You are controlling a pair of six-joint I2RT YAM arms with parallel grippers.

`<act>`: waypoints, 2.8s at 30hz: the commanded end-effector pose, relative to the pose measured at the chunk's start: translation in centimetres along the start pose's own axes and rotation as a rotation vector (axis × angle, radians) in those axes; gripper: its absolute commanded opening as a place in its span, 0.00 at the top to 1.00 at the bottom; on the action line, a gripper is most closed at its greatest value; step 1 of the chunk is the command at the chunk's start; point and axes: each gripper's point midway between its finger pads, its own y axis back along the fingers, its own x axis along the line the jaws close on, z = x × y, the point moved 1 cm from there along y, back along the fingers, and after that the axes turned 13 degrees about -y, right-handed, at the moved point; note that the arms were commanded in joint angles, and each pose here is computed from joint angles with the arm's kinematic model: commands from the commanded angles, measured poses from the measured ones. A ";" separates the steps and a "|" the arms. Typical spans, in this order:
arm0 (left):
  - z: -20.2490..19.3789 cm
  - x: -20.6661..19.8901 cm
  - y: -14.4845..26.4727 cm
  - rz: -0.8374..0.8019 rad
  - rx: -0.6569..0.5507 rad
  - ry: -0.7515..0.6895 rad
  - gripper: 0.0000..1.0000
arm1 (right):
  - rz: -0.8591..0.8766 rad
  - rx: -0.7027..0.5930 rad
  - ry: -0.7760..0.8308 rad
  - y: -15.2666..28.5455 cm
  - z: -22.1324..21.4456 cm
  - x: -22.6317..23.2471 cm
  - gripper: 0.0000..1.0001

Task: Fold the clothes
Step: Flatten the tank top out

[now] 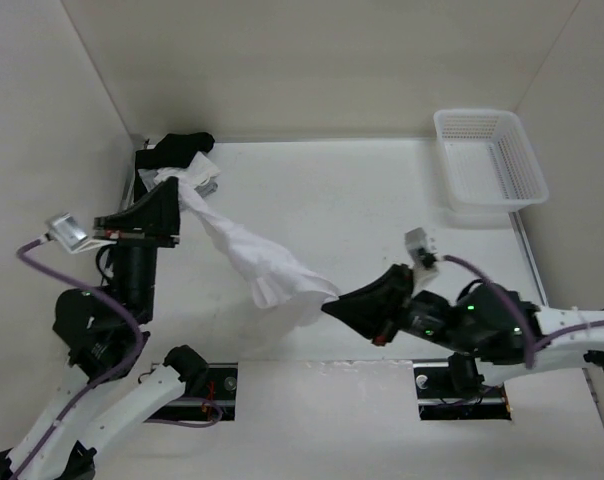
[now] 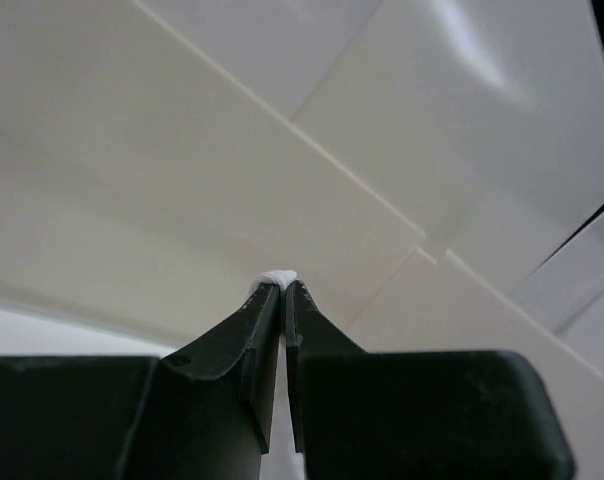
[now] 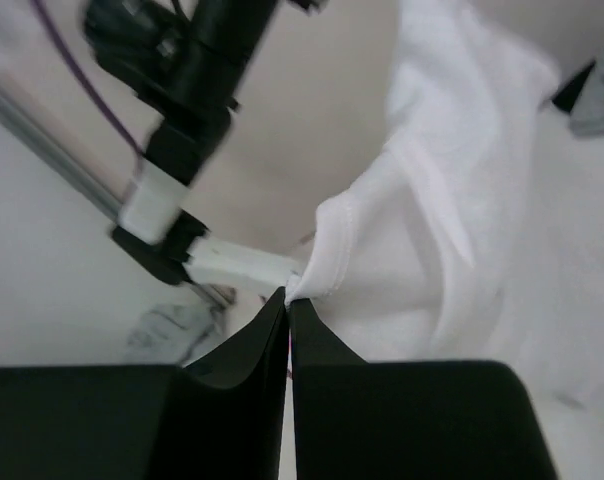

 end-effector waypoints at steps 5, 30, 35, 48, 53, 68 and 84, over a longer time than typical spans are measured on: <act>8.5 -0.9 0.9 0.003 -0.164 0.014 0.95 | -0.132 -0.152 0.137 5.2 8.1 3.6 0.96; -30.1 16.1 -24.8 0.222 0.408 -0.151 0.94 | -0.785 -0.222 -0.134 -3.9 14.8 -43.5 0.99; -32.3 16.8 -25.3 0.219 0.481 -0.152 0.64 | -0.895 -0.247 -0.164 -4.1 16.7 -48.7 0.67; -30.6 18.2 2.5 0.498 0.613 -0.206 0.76 | -0.772 -0.161 -0.202 -1.9 2.6 -37.2 0.95; -31.0 19.9 11.7 0.605 0.849 -0.179 0.89 | -0.718 -0.040 -0.216 -0.8 -3.2 -33.1 0.89; -33.1 21.3 20.2 0.756 1.060 -0.010 0.62 | -0.732 0.038 -0.155 1.7 -6.7 -33.7 0.76; -28.4 18.0 17.5 0.723 1.153 -0.161 0.98 | -0.828 0.049 -0.208 3.2 -8.0 -35.8 0.68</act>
